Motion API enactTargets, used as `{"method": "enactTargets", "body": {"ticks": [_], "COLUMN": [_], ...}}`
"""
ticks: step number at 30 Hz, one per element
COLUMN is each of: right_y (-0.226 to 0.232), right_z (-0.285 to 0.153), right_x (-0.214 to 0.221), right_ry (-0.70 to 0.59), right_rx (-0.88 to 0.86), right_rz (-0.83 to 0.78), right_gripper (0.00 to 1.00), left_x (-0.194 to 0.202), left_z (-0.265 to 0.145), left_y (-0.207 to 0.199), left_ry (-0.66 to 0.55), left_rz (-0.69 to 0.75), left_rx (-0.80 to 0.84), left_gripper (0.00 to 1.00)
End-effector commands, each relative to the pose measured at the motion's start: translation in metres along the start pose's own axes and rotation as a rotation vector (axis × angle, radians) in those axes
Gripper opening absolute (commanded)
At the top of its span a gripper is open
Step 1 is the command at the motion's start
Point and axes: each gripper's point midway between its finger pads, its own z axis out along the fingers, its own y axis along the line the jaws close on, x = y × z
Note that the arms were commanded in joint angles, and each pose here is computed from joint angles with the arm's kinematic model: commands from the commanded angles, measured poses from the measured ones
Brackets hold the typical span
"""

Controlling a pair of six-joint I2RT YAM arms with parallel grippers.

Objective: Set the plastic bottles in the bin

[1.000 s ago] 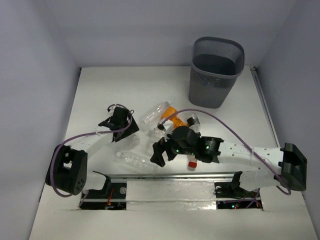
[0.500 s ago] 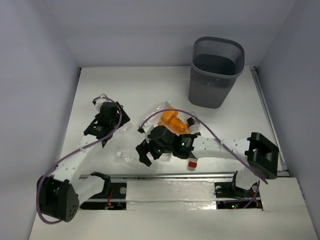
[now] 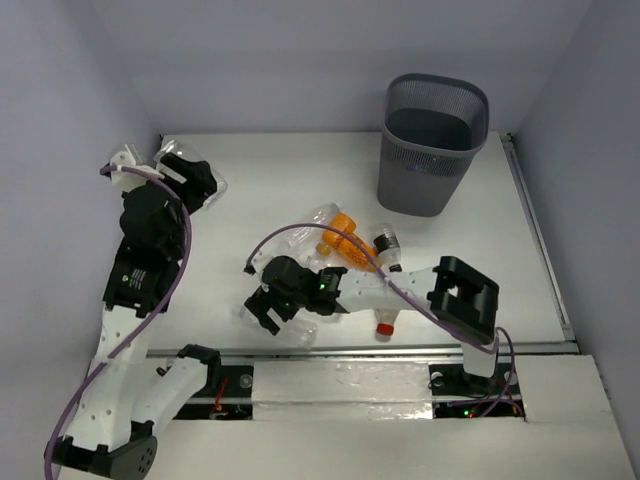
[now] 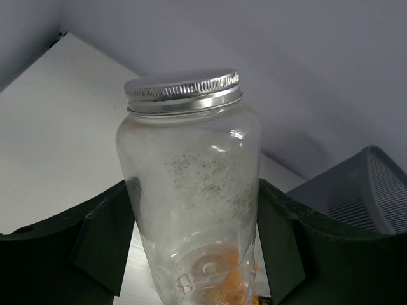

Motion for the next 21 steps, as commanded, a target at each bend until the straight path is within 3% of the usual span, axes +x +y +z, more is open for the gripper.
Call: {"method": "enactTargets", "body": {"ticks": [1, 9, 13, 17, 21], "right_y": [0.013, 0.025, 0.025, 0.039, 0.04], "right_z": [0.007, 0.031, 0.036, 0.003, -0.059], "right_x": [-0.006, 0.003, 0.0, -0.038, -0.086], "right_ry": [0.013, 0.077, 0.071, -0.069, -0.245], "right_rx": [-0.016, -0.051, -0.044, -0.094, -0.085], "right_rz": [-0.043, -0.053, -0.034, 0.008, 0.047], "right_gripper": [0.95, 0.93, 0.81, 0.7, 0.69], "left_x": [-0.042, -0.064, -0.077, -0.092, -0.11], "left_z": [-0.015, -0.025, -0.031, -0.038, -0.043], "left_y": [-0.02, -0.051, -0.071, -0.092, -0.115], "left_ry": [-0.101, -0.134, -0.149, -0.175, -0.199], "left_rz": [-0.021, -0.073, -0.087, -0.116, -0.148], "left_rx": [0.066, 0.193, 0.274, 0.361, 0.443], "left_gripper": [0.52, 0.52, 0.53, 0.53, 0.53]}}
